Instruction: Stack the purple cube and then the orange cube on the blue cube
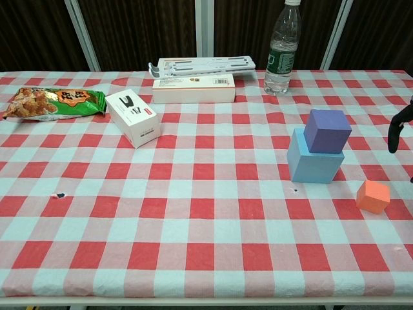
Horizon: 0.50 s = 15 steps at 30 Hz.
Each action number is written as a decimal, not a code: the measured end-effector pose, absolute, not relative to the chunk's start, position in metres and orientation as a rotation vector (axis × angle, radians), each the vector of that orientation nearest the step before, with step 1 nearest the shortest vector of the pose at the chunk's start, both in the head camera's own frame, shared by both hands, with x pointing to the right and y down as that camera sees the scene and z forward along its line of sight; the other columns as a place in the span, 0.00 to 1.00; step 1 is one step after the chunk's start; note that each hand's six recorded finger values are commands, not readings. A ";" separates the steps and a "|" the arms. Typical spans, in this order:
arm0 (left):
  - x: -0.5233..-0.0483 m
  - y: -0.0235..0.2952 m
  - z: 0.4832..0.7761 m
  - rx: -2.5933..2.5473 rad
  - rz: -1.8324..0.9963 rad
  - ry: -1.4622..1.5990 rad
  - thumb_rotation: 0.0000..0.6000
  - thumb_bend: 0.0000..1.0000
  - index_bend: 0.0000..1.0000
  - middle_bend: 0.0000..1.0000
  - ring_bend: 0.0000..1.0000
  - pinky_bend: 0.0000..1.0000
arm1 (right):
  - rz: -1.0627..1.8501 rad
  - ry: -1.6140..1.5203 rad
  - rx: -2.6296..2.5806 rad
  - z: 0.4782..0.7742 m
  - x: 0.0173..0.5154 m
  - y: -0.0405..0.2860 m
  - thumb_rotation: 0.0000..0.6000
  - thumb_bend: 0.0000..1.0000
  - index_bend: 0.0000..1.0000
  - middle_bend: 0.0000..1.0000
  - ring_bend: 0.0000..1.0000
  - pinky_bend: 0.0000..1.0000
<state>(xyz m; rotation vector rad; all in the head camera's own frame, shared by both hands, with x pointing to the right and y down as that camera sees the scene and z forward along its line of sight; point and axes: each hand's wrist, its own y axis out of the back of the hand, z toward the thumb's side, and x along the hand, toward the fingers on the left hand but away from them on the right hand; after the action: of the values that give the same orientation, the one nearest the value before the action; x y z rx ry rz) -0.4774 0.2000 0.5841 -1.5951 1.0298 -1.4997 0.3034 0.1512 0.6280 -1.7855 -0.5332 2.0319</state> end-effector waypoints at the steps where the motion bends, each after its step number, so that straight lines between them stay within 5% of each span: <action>1: -0.477 0.200 0.584 -1.596 -1.499 1.028 1.00 0.05 0.25 0.14 0.13 0.27 | 2.041 -0.529 -1.792 0.629 0.302 0.152 1.00 0.06 0.40 1.00 1.00 1.00; 15: -0.482 0.202 0.586 -1.594 -1.504 1.022 1.00 0.05 0.25 0.14 0.13 0.27 | 2.146 -0.483 -1.719 0.656 0.306 0.152 1.00 0.08 0.41 1.00 1.00 1.00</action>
<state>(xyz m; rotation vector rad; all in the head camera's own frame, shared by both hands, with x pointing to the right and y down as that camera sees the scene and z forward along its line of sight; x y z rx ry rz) -0.4816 0.2019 0.5861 -1.5942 1.0219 -1.5039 0.3061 0.1520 0.6563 -1.7194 -0.4827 2.1455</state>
